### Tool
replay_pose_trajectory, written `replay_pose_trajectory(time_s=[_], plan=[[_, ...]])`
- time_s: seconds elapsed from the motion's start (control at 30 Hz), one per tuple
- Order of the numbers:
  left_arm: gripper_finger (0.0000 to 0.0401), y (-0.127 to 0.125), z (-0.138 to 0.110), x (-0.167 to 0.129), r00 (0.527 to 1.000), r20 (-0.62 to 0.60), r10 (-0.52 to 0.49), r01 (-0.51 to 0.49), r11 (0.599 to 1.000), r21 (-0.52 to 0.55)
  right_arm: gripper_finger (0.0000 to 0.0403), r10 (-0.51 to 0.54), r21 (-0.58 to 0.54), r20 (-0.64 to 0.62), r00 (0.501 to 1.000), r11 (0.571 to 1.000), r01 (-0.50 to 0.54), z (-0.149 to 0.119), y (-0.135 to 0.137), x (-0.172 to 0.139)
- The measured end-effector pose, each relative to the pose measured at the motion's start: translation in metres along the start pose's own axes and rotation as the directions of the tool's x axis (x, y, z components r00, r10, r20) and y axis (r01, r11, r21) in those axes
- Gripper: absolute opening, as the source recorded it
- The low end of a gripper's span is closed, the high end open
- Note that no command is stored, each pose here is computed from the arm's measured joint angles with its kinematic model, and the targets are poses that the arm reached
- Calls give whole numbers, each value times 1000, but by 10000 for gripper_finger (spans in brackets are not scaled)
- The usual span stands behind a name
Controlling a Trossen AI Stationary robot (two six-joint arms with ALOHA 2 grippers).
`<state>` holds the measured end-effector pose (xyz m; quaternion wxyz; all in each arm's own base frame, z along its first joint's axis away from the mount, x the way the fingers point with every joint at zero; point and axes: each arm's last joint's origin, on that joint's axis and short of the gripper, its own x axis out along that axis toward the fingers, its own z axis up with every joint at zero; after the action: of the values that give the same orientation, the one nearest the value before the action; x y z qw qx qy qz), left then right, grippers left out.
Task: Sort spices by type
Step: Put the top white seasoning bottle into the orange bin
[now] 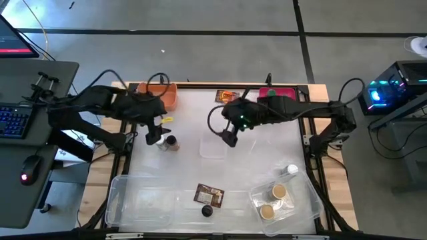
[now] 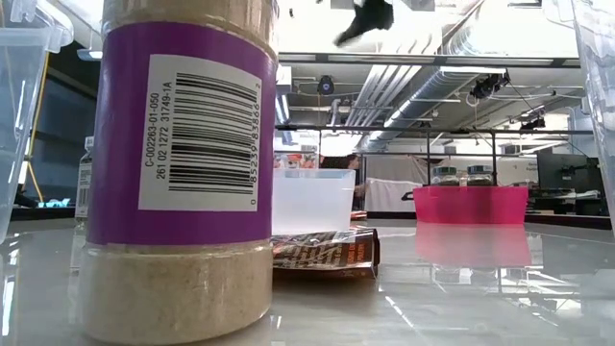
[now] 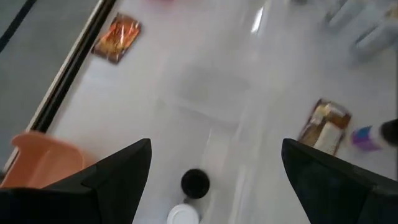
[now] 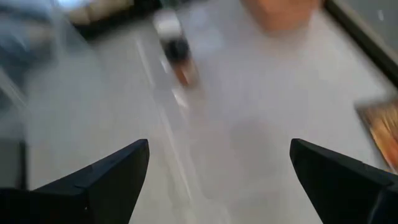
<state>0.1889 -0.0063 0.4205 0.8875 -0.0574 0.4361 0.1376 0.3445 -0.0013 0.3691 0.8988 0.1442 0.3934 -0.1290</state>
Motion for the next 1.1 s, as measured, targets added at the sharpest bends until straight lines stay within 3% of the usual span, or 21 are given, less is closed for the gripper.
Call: replay_pose_trajectory(time_s=[0.1,0.23,0.33,0.47,0.7,0.93,1.1], plan=[[346,0,-6,7,993,-119,16,-14,1000,17,385,-57,-8,-132,990,998,56,-19,-5,1],[346,4,-22,9,959,-277,54,-59,998,-11,385,-94,-21,-219,971,996,92,-48,-7,-5],[346,4,-37,19,958,-288,-21,5,998,-58,385,-90,14,-249,964,995,96,-71,-7,-3],[346,0,-59,50,946,-315,-75,70,997,-29,385,-55,110,-212,976,991,79,-98,-6,-2],[346,0,-82,96,886,-453,95,-4,980,198,385,66,250,-74,995,967,-46,-120,4,-1],[346,4,-88,112,852,-514,98,52,962,269,385,111,246,-38,993,964,-99,-122,16,1],[346,7,-90,123,861,-501,88,97,938,333,385,70,241,-11,997,968,-66,-122,16,1]])
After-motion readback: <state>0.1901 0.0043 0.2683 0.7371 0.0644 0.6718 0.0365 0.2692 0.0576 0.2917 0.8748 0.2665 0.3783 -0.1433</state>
